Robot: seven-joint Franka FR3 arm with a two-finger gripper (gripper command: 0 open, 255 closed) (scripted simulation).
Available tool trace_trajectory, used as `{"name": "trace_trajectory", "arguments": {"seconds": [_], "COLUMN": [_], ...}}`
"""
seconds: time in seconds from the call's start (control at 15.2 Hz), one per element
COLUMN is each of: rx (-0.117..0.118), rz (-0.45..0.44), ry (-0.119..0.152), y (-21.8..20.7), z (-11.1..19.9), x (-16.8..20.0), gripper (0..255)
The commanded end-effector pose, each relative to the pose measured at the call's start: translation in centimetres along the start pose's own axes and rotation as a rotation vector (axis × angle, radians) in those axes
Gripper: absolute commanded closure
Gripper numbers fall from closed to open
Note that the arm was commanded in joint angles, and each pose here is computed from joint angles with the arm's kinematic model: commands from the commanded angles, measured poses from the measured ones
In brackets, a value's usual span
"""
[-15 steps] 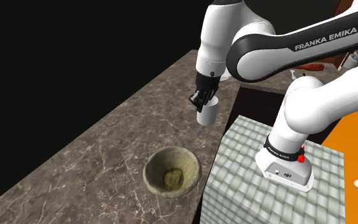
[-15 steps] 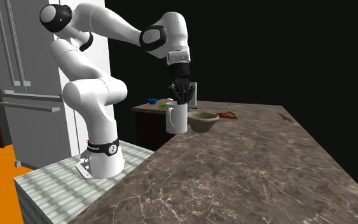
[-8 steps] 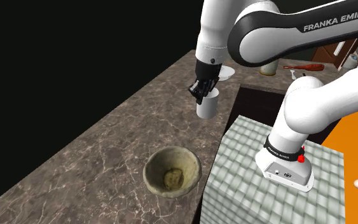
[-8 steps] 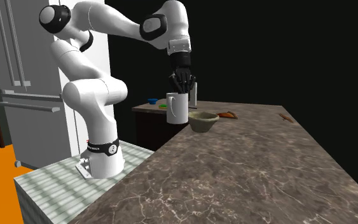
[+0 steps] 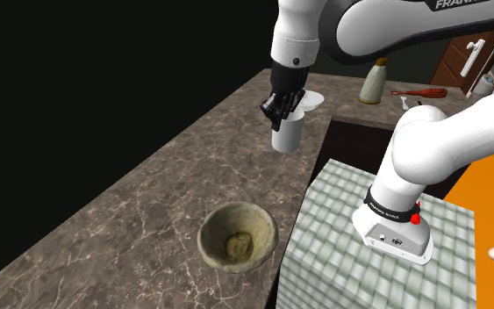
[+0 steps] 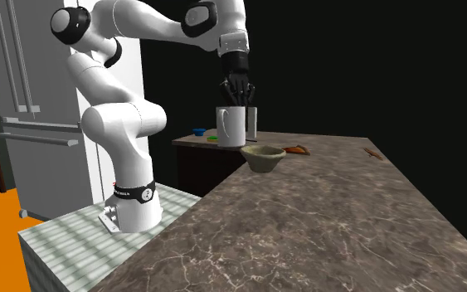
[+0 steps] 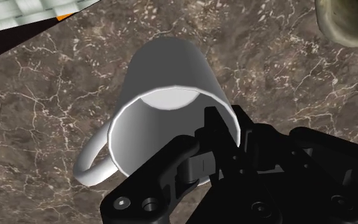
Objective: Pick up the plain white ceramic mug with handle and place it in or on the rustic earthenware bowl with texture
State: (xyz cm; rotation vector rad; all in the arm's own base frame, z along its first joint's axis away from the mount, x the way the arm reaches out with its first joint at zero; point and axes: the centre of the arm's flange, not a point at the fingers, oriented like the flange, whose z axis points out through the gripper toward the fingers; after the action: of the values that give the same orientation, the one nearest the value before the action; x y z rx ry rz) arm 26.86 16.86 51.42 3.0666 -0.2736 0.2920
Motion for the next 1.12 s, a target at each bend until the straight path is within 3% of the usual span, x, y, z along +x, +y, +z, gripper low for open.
{"name": "trace_trajectory", "arguments": {"seconds": [0.0, 1.06], "rx": [0.000, 0.000], "rz": [0.000, 0.000], "ry": [0.000, 0.000], "y": [0.0, -18.3], "z": [-1.3, -6.3], "x": [0.3, -5.3], "gripper": [255, 255]}}
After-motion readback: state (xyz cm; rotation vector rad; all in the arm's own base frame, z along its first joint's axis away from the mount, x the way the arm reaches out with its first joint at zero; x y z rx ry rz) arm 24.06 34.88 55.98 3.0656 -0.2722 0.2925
